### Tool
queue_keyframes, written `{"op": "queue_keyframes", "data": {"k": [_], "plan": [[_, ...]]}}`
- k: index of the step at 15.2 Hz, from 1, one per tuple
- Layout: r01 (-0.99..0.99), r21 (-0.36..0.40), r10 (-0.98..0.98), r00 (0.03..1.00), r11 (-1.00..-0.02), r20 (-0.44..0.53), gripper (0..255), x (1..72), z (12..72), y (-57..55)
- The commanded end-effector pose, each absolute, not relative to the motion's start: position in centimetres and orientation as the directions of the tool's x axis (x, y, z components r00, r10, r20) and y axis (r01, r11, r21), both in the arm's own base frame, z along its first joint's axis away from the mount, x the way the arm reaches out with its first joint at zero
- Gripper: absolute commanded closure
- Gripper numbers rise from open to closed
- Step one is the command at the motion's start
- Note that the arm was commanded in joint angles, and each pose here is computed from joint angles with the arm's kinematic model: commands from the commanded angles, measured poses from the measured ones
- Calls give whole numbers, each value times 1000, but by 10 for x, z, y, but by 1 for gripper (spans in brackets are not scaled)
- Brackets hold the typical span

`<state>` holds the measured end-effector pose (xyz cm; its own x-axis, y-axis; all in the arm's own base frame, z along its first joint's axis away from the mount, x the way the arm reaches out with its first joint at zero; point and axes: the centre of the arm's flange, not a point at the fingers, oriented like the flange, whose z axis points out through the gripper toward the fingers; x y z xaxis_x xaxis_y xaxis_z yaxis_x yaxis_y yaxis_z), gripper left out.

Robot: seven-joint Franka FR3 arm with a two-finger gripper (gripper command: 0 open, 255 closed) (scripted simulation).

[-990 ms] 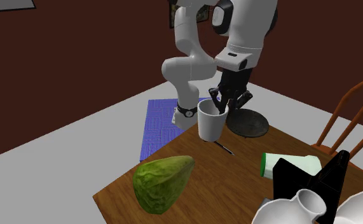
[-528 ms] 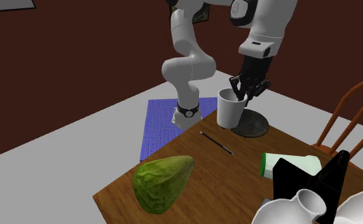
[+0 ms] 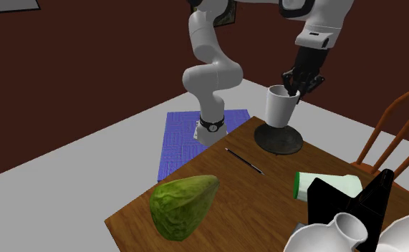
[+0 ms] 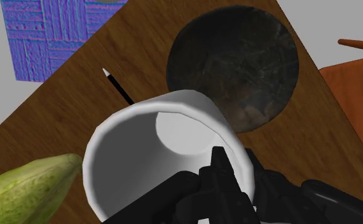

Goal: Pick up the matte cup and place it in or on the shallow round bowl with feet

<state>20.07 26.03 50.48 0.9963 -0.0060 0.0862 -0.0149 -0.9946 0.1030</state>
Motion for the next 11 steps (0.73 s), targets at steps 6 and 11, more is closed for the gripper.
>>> {"op": "queue_keyframes", "data": {"k": [6,11], "plan": [[-16,102,-8,996,-995,86,255,170,500,311],[-16,102,-8,996,-995,86,255,170,474,311]]}}
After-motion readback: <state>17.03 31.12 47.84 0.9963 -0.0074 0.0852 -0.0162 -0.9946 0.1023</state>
